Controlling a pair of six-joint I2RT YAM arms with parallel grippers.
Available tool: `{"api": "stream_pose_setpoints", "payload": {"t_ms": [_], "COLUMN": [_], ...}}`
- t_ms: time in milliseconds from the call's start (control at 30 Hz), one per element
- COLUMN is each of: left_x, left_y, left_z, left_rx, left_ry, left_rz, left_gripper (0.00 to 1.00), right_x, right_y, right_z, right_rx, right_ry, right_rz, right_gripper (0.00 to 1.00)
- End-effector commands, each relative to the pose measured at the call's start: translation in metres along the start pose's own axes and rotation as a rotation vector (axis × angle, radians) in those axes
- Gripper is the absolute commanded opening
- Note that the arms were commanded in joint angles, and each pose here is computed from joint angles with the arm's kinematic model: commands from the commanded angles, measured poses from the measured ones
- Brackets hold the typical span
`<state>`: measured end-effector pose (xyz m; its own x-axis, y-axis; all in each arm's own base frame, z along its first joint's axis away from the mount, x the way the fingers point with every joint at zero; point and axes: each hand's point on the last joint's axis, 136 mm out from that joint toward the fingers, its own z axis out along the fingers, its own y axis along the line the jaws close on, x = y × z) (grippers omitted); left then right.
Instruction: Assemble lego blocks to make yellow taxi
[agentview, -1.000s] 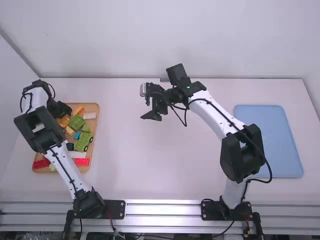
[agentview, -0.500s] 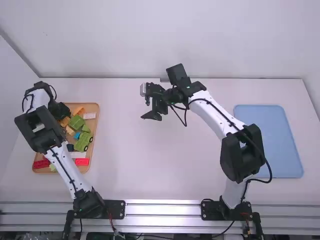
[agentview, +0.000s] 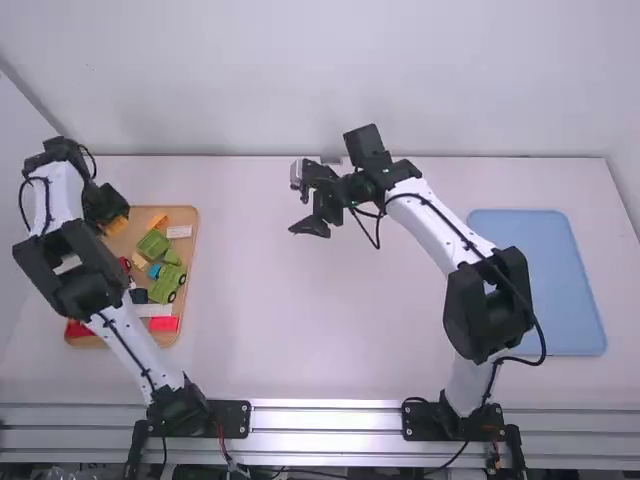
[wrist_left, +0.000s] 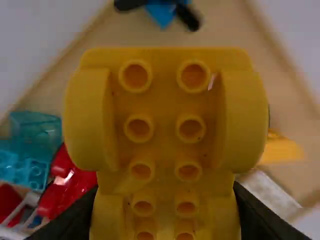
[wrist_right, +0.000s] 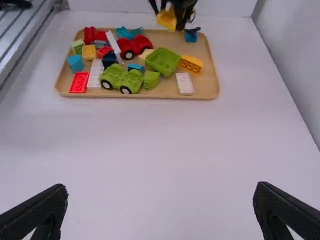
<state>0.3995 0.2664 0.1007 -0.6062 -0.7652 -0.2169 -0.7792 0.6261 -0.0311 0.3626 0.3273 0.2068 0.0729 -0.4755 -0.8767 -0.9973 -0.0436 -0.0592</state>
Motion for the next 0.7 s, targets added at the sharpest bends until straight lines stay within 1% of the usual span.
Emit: {"api": "stream_pose_setpoints", "payload": {"t_ms": [0, 100, 200, 233, 267, 300, 333, 367, 400, 433, 467, 567, 633, 667], "left_x": [0.018, 0.04, 0.073, 0.077, 0.093, 0.1, 0.124, 0.135, 0.149, 0.165, 0.178, 0.202, 0.215, 0.226], "left_y": [-0.033, -0.058, -0.084, -0.088, -0.099, -0.104, -0.119, -0.125, -0.133, -0.14, -0.145, -0.152, -0.156, -0.161], "left_z": [-0.04, -0.049, -0.058, -0.059, -0.06, -0.061, -0.061, -0.061, -0.061, -0.059, -0.057, -0.05, -0.047, -0.045], "left_rx": [0.041, 0.078, 0.124, 0.131, 0.162, 0.178, 0.238, 0.262, 0.295, 0.322, 0.337, 0.342, 0.346, 0.352], "left_ry": [-0.07, -0.123, -0.174, -0.179, -0.19, -0.195, -0.19, -0.184, -0.175, -0.159, -0.141, -0.101, -0.088, -0.08], "left_rz": [0.126, 0.215, 0.361, 0.384, 0.474, 0.512, 0.638, 0.69, 0.749, 0.802, 0.843, 0.896, 0.941, 0.998], "left_gripper": [0.26, 0.26, 0.27, 0.27, 0.27, 0.27, 0.26, 0.23, 0.16, 0.14, 0.14, 0.13, 0.13, 0.11], "right_x": [-0.01, -0.01, -0.016, -0.016, -0.017, -0.017, -0.015, -0.014, -0.011, -0.008, -0.003, 0.007, 0.012, 0.016], "right_y": [0.003, 0.007, 0.003, 0.003, -0.002, -0.004, -0.011, -0.014, -0.017, -0.019, -0.019, -0.015, -0.014, -0.015], "right_z": [-0.002, -0.002, -0.008, -0.008, -0.009, -0.009, -0.011, -0.012, -0.013, -0.013, -0.012, -0.012, -0.016, -0.02], "right_rx": [-0.042, -0.048, -0.028, -0.025, 0.0, 0.014, 0.063, 0.089, 0.121, 0.146, 0.159, 0.149, 0.141, 0.141], "right_ry": [-0.051, -0.042, -0.05, -0.049, -0.041, -0.033, 0.0, 0.019, 0.048, 0.078, 0.103, 0.13, 0.121, 0.1], "right_rz": [-0.017, -0.044, 0.001, 0.008, 0.036, 0.051, 0.09, 0.11, 0.13, 0.142, 0.147, 0.178, 0.196, 0.215], "right_gripper": [0.99, 0.98, 0.99, 0.98, 0.98, 0.98, 0.98, 0.98, 0.98, 0.98, 0.98, 0.98, 0.98, 0.98]}}
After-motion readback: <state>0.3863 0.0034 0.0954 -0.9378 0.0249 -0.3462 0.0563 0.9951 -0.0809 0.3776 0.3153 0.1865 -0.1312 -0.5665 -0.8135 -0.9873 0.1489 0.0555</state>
